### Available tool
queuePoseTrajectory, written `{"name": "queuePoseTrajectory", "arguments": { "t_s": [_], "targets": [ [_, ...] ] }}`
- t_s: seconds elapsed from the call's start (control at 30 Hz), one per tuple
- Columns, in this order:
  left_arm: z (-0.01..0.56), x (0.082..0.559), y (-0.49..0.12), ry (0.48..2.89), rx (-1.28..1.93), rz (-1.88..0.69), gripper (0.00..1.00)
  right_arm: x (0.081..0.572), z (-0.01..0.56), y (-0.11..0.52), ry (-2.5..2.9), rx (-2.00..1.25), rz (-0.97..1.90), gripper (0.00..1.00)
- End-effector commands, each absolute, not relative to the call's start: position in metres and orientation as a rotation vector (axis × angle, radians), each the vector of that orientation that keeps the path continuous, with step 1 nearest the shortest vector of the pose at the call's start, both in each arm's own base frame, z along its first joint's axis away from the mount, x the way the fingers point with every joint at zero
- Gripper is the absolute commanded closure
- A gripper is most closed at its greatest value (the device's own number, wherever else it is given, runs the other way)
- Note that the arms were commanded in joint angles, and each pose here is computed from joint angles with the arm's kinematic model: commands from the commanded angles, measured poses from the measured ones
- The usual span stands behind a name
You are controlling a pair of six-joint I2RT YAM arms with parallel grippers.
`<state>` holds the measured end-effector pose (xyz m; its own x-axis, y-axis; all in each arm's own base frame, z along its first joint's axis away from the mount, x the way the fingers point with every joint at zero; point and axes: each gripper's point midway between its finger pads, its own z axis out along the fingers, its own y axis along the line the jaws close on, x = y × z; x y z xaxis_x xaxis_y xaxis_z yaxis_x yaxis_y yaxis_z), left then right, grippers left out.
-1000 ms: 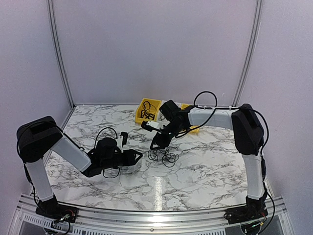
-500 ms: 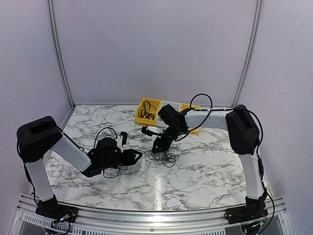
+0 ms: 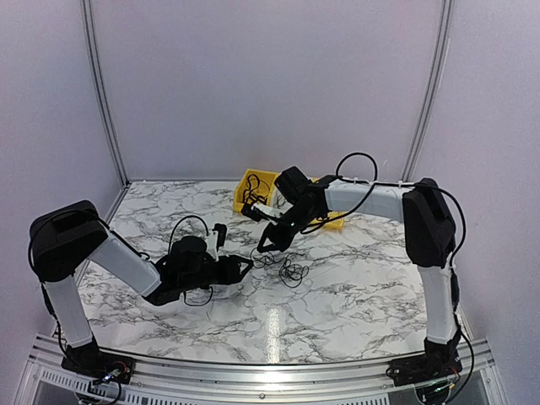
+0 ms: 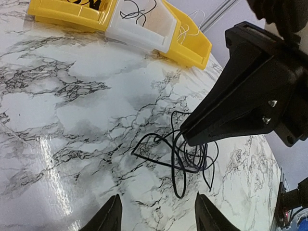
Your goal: Untangle the cables
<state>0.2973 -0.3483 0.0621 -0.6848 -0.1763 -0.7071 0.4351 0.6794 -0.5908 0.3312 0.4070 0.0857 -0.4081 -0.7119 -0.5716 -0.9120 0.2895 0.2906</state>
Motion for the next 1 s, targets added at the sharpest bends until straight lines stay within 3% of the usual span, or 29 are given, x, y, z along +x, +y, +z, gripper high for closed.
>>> {"name": "queuePoseTrajectory", "arguments": {
  "t_s": [0.0, 0.5, 0.63, 0.77, 0.97],
  "targets": [
    [0.086, 0.316, -0.350, 2.006, 0.147, -0.961, 0.47, 0.328, 0.147, 0.424, 2.114, -1.435, 0.956, 1.00],
    [0.097, 0.363, -0.369, 1.897, -0.014, -0.985, 0.54, 0.316, 0.175, 0.431, 2.060, -1.440, 1.069, 1.00],
    [0.077, 0.376, -0.364, 1.914, -0.102, -0.954, 0.58, 0.309, 0.229, 0.438, 1.936, -1.472, 1.151, 1.00],
    [0.069, 0.383, -0.366, 1.899, -0.146, -0.970, 0.70, 0.296, 0.290, 0.437, 1.761, -1.511, 1.207, 1.00],
    [0.054, 0.388, -0.369, 1.913, -0.171, -0.986, 0.74, 0.261, 0.374, 0.422, 1.466, -1.563, 1.252, 1.00]
  ]
}}
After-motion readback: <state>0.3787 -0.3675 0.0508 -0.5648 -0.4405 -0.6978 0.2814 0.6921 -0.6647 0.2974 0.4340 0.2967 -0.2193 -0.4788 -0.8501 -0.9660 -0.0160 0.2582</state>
